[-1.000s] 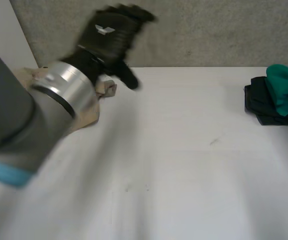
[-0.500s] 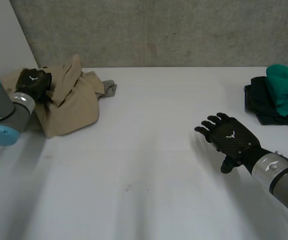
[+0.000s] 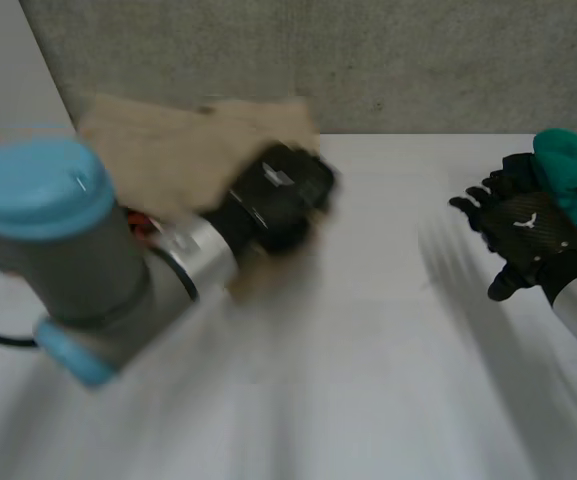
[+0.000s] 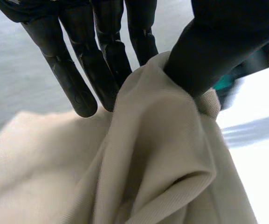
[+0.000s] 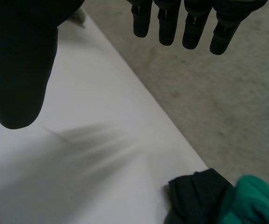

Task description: Fold the laundry.

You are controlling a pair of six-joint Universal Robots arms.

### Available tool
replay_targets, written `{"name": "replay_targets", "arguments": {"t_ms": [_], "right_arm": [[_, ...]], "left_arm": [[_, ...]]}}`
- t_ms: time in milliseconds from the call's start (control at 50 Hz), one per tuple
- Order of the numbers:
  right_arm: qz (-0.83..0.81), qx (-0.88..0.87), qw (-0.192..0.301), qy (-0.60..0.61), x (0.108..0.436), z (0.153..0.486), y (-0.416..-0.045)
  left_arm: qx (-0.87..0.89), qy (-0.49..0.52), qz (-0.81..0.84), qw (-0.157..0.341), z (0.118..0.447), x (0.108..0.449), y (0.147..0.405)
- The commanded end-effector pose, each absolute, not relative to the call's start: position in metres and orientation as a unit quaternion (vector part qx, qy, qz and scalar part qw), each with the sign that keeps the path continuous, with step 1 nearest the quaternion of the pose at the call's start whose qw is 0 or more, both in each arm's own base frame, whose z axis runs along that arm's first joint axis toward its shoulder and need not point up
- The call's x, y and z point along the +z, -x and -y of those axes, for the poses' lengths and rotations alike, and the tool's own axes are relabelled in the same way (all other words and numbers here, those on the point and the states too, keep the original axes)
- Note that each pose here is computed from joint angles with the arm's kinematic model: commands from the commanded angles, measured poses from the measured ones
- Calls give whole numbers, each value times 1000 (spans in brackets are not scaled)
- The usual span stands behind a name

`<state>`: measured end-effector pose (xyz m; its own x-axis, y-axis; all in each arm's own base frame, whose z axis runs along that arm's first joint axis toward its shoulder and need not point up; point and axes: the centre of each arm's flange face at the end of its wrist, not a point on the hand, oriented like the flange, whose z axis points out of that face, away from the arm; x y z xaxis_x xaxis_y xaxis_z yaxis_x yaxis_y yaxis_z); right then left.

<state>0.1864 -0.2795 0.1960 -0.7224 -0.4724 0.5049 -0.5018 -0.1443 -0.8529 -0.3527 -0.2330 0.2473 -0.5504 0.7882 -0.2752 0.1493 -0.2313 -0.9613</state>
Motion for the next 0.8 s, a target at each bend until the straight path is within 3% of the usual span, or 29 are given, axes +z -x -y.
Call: {"name": "replay_targets", "arguments": {"t_ms": [20,200,400,500,600,800], "right_arm": [[665,667,0,-335,204,288,-177],[658,673,4,-337,209,293,-175],[669,660,-2,-341,209,291,-176],[684,627,-43,-369,208,279,-183],[699,572,-95,-418,185,271,-191],[685,520,-78,-505,137,273,-196]], "left_arm": [[592,509,555,286,160,205,371],[565,549,574,222,157,196,355],[593,476,630,157,160,223,325],[602,385,684,149,160,232,309],[597,281,734,161,156,235,291],[496,216,819,188,138,195,270]]}}
